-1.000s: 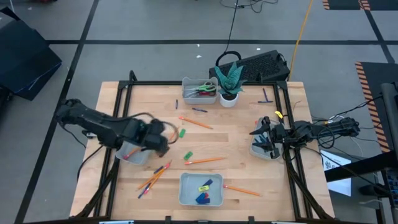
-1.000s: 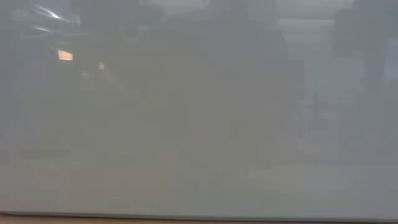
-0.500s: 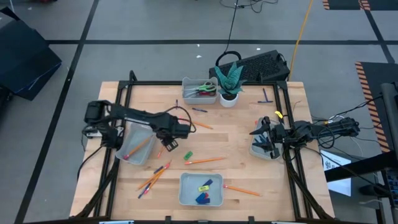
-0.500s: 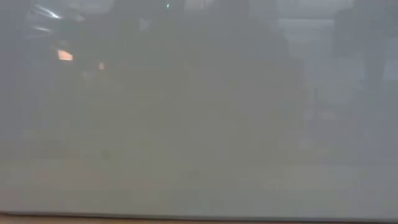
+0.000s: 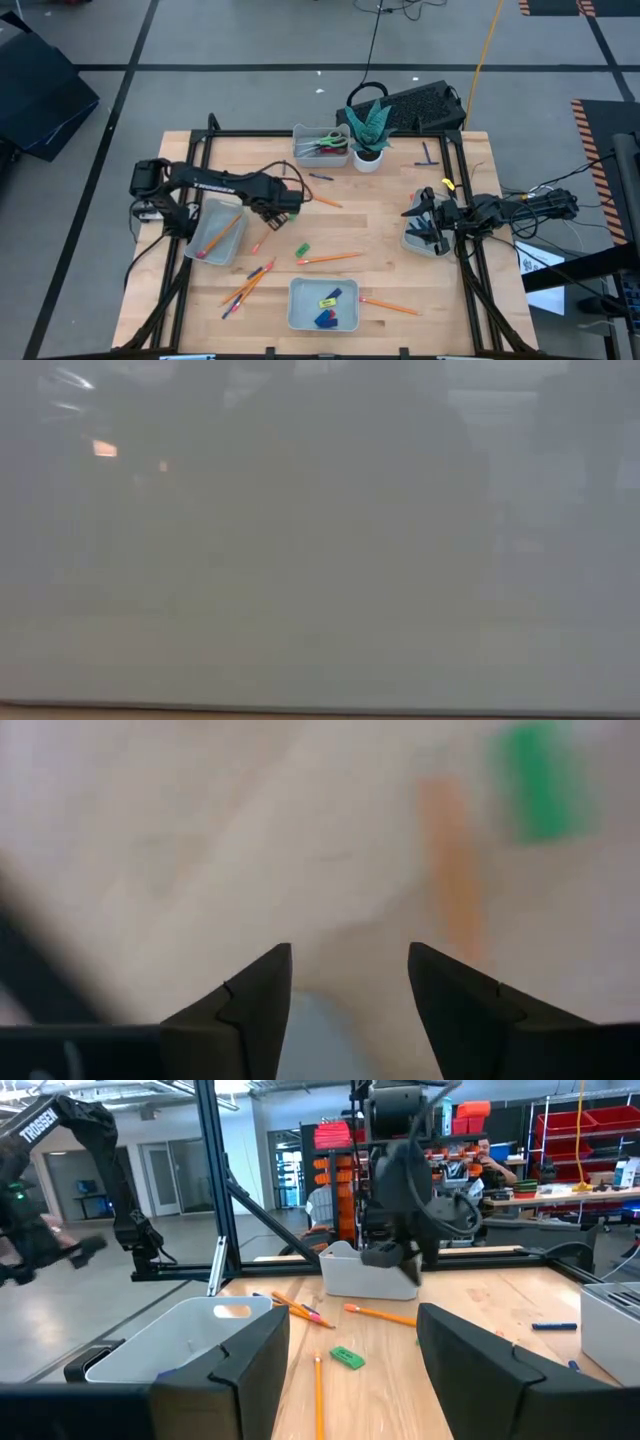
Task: Sort crayons/erasers/pens/pencils in bins
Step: Put the orange pencil into the middle left gray bin
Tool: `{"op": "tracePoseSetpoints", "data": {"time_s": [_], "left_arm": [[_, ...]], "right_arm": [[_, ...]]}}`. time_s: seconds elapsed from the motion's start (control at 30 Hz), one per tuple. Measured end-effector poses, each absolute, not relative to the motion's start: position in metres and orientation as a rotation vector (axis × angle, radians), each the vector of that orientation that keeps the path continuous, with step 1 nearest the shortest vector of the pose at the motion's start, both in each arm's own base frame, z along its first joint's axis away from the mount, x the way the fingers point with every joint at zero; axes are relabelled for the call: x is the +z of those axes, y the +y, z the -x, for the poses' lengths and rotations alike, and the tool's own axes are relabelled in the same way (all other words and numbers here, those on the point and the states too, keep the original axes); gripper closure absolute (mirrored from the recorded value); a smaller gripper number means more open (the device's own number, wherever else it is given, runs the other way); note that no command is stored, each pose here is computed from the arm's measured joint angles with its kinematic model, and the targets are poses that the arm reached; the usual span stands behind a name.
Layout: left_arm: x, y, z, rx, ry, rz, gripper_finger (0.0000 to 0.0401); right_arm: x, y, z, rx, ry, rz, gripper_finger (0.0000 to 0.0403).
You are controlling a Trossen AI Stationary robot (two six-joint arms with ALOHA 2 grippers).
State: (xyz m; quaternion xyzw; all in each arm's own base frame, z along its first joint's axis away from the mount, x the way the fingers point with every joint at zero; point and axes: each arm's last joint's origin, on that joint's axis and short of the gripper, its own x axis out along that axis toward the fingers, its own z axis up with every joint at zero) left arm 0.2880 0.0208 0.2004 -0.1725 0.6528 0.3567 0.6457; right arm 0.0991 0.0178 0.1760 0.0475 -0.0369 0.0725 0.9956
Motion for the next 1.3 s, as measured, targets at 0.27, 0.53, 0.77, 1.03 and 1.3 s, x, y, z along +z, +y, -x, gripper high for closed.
{"op": "tracePoseSetpoints", "data": {"time_s": [0.27, 0.53, 0.77, 1.03, 1.3], "left_arm": [[0.176, 0.013, -0.304, 0.716, 1.521, 0.512, 0.0197], [0.148, 0.009, -0.307, 0.696, 1.635, 0.545, 0.0197], [0.139, 0.003, -0.31, 0.62, 1.692, 0.552, 0.0261], [0.137, 0.002, -0.315, 0.583, 1.651, 0.568, 0.0387], [0.151, 0.002, -0.311, 0.58, 1.606, 0.566, 0.0376]], "right_arm": [[0.176, 0.018, -0.099, 0.145, -0.073, -0.095, 0.019], [0.176, 0.018, -0.099, 0.145, -0.073, -0.095, 0.019], [0.176, 0.018, -0.099, 0.145, -0.073, -0.095, 0.019], [0.176, 0.018, -0.099, 0.145, -0.073, -0.095, 0.019], [0.176, 0.018, -0.099, 0.144, -0.074, -0.095, 0.019]]}}
